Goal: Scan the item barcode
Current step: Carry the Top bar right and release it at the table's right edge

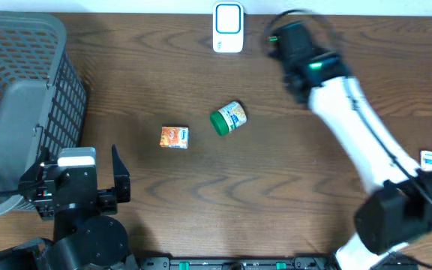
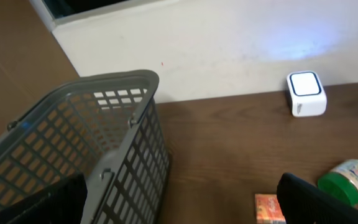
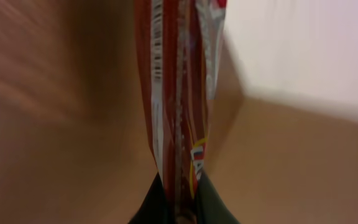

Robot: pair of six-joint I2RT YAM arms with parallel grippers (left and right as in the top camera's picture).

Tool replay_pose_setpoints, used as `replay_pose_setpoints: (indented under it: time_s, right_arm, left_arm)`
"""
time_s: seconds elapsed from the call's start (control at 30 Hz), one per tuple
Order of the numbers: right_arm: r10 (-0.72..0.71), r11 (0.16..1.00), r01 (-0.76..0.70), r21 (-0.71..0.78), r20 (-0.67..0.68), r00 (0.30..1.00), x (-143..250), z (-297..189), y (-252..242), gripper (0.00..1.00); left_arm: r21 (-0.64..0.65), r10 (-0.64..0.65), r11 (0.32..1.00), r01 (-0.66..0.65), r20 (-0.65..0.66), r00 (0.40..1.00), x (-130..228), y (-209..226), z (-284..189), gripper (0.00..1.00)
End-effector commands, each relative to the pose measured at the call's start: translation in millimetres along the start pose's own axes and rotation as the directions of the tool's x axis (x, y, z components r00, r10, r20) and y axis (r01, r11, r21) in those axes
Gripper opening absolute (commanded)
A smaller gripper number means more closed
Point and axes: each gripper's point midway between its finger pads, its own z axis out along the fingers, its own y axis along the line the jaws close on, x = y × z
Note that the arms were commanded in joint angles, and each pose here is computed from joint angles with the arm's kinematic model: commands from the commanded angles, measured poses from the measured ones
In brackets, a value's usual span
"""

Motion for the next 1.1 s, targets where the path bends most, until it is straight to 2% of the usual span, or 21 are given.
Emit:
replay_pose_setpoints:
  time_s: [0.0, 0.17, 0.27, 0.33, 0.4, 0.53, 0.6, 0.63, 0.67, 0.7, 0.73, 0.77, 0.87, 0.93, 1.0, 1.07]
  right_arm:
    - [0.413, 0.908, -0.42, -0.014, -0.146, 0.899, 55.3, 23.0, -20.9, 0.01]
    - [0.581, 0.792, -0.606, 0.077, -0.398, 0.71, 152.1, 62.7, -30.3, 0.01]
    - [0.618, 0.712, -0.701, 0.045, -0.516, 0.594, 196.7, 86.7, -8.8, 0.01]
    - [0.651, 0.654, -0.751, 0.094, -0.576, 0.495, 230.7, 100.4, 3.1, 0.01]
    - [0.662, 0.622, -0.772, 0.133, -0.616, 0.427, 260.1, 110.7, 12.7, 0.01]
    - [0.703, 0.492, -0.858, 0.145, -0.647, 0.294, 288.2, 125.2, 28.5, 0.02]
    - [0.716, 0.46, -0.87, 0.176, -0.654, 0.246, 302.8, 126.8, 26.7, 0.07]
    - [0.72, 0.449, -0.873, 0.191, -0.656, 0.227, 310.0, 127.2, 25.4, 0.15]
    - [0.726, 0.436, -0.877, 0.204, -0.656, 0.208, 315.7, 127.3, 23.4, 0.3]
    - [0.738, 0.404, -0.889, 0.216, -0.651, 0.177, 318.7, 126.8, 20.5, 0.4]
    - [0.746, 0.373, -0.906, 0.202, -0.646, 0.163, 316.0, 126.8, 16.8, 0.53]
    - [0.753, 0.343, -0.922, 0.179, -0.639, 0.156, 310.5, 125.3, 11.6, 0.98]
    - [0.786, 0.276, -0.955, 0.108, -0.597, 0.16, 287.3, 112.8, -15.0, 0.99]
    - [0.798, 0.182, -0.981, -0.061, -0.574, 0.184, 244.1, 93.7, -28.2, 0.99]
    - [0.802, 0.119, -0.964, -0.239, -0.55, 0.235, 197.1, 69.3, -33.9, 0.99]
    - [0.816, 0.132, -0.916, -0.379, -0.484, 0.318, 151.5, 46.5, -35.0, 0.99]
  left_arm:
    - [-0.007, -0.009, 1.0, 0.009, 0.003, 1.0, -0.6, 2.6, -0.4, 0.98]
    - [-0.007, -0.009, 1.0, 0.009, 0.003, 1.0, -0.6, 2.6, -0.4, 0.98]
    - [-0.007, -0.009, 1.0, 0.009, 0.003, 1.0, -0.6, 2.6, -0.4, 0.98]
    - [-0.007, -0.009, 1.0, 0.009, 0.003, 1.0, -0.6, 2.6, -0.4, 0.98]
    - [-0.007, -0.009, 1.0, 0.009, 0.003, 1.0, -0.6, 2.6, -0.4, 0.98]
    - [-0.007, -0.009, 1.0, 0.009, 0.003, 1.0, -0.6, 2.6, -0.4, 0.98]
    - [-0.007, -0.009, 1.0, 0.009, 0.003, 1.0, -0.6, 2.6, -0.4, 0.98]
    - [-0.007, -0.009, 1.0, 0.009, 0.003, 1.0, -0.6, 2.6, -0.4, 0.98]
    - [-0.007, -0.009, 1.0, 0.009, 0.003, 1.0, -0.6, 2.6, -0.4, 0.98]
    - [-0.007, -0.009, 1.0, 0.009, 0.003, 1.0, -0.6, 2.6, -0.4, 0.98]
    - [-0.007, -0.009, 1.0, 0.009, 0.003, 1.0, -0.6, 2.6, -0.4, 0.98]
    - [-0.007, -0.009, 1.0, 0.009, 0.003, 1.0, -0.6, 2.6, -0.4, 0.98]
    - [-0.007, -0.009, 1.0, 0.009, 0.003, 1.0, -0.6, 2.6, -0.4, 0.98]
    - [-0.007, -0.009, 1.0, 0.009, 0.003, 1.0, -0.6, 2.6, -0.4, 0.98]
    - [-0.007, -0.009, 1.0, 0.009, 0.003, 1.0, -0.6, 2.6, -0.4, 0.98]
    - [-0.007, -0.009, 1.0, 0.009, 0.003, 1.0, -0.6, 2.6, -0.4, 0.98]
